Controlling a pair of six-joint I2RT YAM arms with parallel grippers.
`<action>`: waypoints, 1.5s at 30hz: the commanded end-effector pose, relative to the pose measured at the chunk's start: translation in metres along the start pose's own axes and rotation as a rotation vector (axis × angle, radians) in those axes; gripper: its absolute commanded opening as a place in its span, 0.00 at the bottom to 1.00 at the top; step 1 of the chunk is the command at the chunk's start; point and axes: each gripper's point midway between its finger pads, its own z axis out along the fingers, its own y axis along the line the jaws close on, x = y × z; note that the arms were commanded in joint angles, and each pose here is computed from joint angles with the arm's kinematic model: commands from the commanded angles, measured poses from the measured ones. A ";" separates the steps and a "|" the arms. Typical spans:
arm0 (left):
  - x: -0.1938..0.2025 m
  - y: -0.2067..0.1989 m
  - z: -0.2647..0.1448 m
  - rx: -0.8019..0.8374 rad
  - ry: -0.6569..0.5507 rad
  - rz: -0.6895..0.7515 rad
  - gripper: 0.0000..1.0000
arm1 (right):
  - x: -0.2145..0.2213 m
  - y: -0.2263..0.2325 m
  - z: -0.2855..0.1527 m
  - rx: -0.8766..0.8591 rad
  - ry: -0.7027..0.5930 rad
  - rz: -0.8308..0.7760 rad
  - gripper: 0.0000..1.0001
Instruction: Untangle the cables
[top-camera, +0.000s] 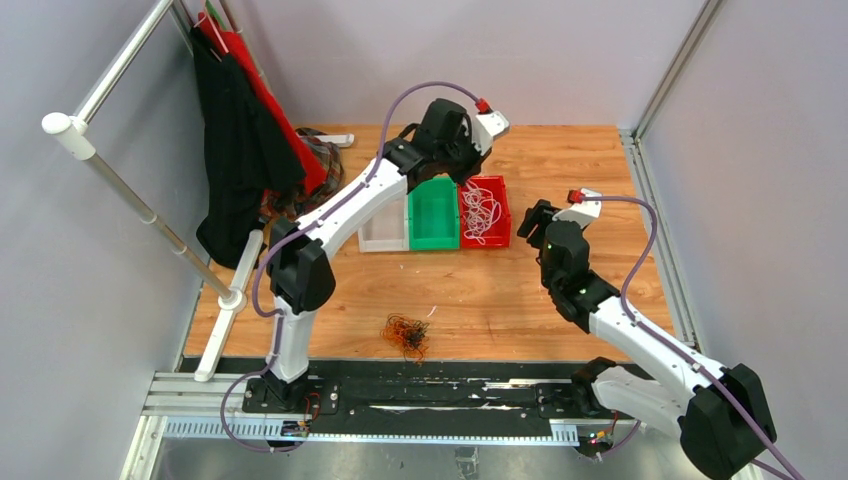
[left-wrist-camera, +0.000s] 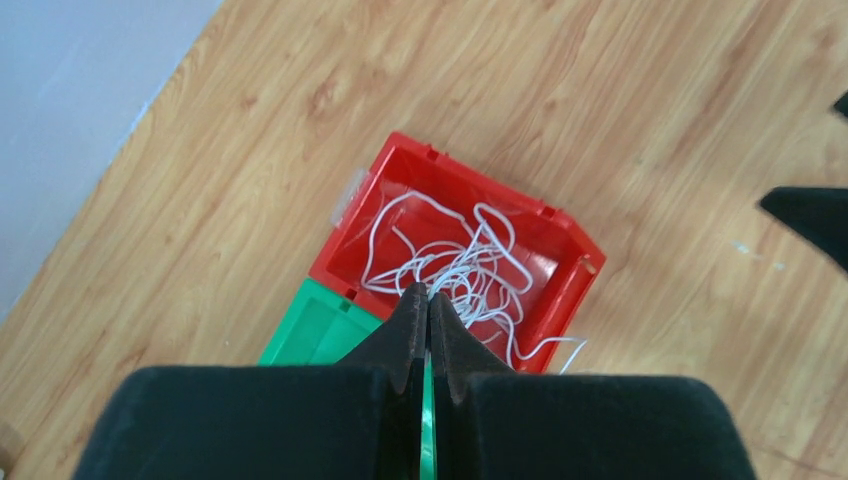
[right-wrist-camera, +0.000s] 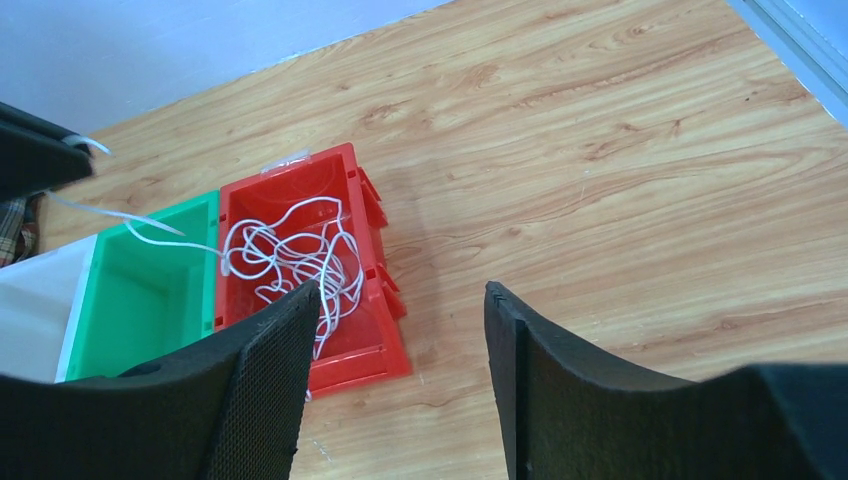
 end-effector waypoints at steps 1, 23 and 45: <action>0.041 0.007 0.028 -0.020 0.093 0.080 0.00 | 0.005 -0.004 0.001 0.001 0.010 0.030 0.61; 0.078 0.005 0.068 -0.004 0.210 0.078 0.35 | -0.006 0.009 0.002 -0.044 0.011 0.024 0.58; 0.185 -0.075 -0.179 0.355 0.482 0.046 0.93 | 0.012 0.073 -0.016 -0.317 0.130 -0.094 0.61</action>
